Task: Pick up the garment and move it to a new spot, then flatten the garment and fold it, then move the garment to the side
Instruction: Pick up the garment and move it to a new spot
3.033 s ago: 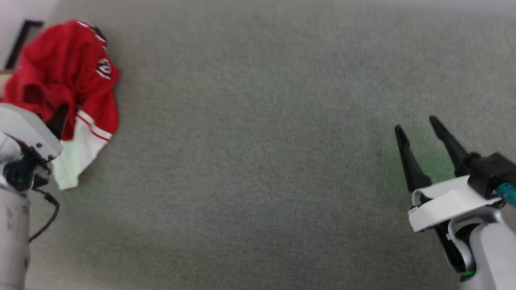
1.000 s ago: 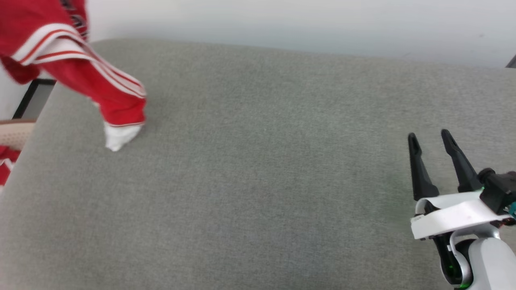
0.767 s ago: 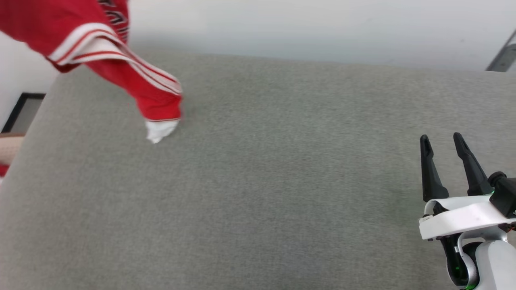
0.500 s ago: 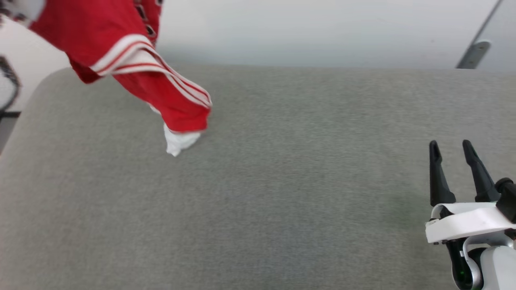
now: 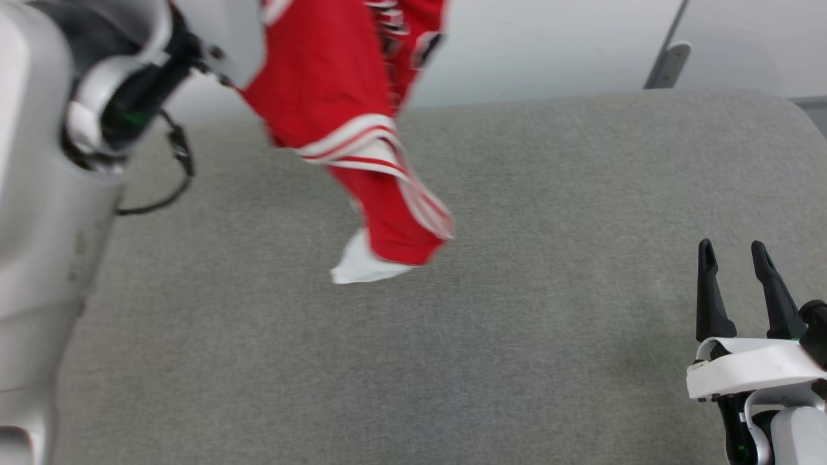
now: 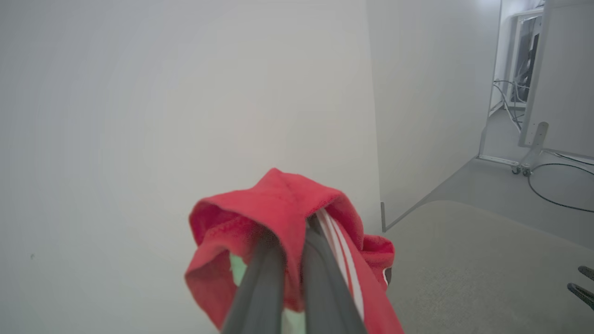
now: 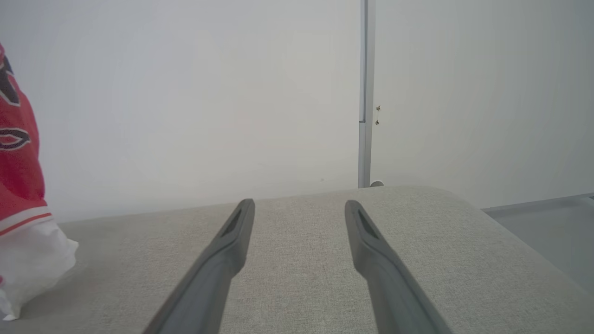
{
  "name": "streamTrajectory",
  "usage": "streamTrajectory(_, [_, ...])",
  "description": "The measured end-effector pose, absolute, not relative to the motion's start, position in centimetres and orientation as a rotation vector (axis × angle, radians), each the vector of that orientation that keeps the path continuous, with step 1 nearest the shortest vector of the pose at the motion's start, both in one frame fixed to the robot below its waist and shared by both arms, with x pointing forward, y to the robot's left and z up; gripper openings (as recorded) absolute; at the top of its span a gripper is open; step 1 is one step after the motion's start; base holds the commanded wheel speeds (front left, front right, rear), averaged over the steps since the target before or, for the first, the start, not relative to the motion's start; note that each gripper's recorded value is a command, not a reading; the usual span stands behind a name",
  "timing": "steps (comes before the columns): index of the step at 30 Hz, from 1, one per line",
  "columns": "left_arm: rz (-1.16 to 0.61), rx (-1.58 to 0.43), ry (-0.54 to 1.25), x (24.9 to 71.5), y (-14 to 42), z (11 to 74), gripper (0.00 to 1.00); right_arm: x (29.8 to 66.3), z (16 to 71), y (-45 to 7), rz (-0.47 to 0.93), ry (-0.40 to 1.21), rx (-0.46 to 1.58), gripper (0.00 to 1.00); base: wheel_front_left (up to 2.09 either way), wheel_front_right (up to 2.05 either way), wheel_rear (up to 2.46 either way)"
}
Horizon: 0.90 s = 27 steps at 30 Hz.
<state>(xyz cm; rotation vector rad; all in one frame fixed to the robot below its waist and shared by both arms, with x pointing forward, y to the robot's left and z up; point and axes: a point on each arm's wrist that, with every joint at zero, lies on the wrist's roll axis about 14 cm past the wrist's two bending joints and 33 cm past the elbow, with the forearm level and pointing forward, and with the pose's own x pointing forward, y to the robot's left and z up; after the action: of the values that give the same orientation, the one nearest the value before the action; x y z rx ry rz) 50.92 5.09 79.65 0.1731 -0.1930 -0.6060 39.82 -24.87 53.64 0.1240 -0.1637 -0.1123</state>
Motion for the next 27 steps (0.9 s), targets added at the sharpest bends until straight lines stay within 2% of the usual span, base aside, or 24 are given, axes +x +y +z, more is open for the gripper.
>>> streamTrajectory(5, [-0.671, 0.146, -0.151, 51.0, 2.2, 77.2, 0.00, 39.5, 52.8, -25.5, -0.142, -0.147, 0.130, 1.00, 0.00, 0.00, 0.00])
streamTrajectory(12, [-0.690, 0.097, -0.003, 51.7, 1.0, 70.0, 0.00, 39.6, 51.2, -25.8, -0.164, -0.108, 0.141, 1.00, 0.00, 0.00, 0.00])
streamTrajectory(27, [-0.461, 0.036, 0.488, 52.3, 8.6, 50.2, 0.00, 41.6, 50.2, -24.4, -0.124, -0.085, 0.145, 1.00, 0.00, 0.00, 0.00])
